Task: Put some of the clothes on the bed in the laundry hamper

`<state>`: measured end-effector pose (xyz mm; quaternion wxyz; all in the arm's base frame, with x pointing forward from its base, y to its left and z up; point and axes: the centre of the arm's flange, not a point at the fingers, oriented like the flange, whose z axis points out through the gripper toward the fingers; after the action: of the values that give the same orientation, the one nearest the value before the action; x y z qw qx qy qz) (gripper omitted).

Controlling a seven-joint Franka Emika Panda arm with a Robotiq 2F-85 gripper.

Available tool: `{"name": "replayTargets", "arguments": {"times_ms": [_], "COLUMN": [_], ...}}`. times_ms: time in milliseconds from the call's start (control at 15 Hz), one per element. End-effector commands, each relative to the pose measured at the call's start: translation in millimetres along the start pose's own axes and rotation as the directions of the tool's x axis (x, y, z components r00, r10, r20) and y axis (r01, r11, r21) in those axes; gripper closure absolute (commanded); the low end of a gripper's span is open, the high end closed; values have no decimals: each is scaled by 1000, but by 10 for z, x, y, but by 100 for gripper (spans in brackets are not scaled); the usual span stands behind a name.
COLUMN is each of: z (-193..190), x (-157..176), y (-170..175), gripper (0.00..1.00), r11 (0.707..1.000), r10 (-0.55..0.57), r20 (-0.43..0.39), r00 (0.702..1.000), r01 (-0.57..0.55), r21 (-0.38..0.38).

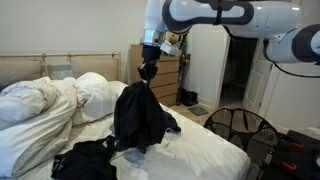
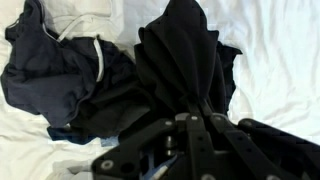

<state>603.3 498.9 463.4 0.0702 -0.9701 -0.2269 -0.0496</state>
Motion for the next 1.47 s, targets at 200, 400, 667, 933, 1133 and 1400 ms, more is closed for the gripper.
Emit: {"name": "replayTargets", "arguments": {"times_ms": [200,400,667,933,1133,1400], "z": [-905,-1088,-1256,-1419,-1544,-1708], "x": [-576,-804,-1115,-1374,-1591,-1968], "y": [148,319,676,1024,1276,1546], "gripper": [99,99,99,99,99,99], "r11": [996,985,958,917,882,845], "r10": [92,173,287,397,464,518], "r20": [41,116,191,235,267,309], "r00": [995,978,939,887,845,797], "r01": [-92,-171,-283,-396,-468,-532], "r21": [-4,-25,-50,-55,-49,-44]}}
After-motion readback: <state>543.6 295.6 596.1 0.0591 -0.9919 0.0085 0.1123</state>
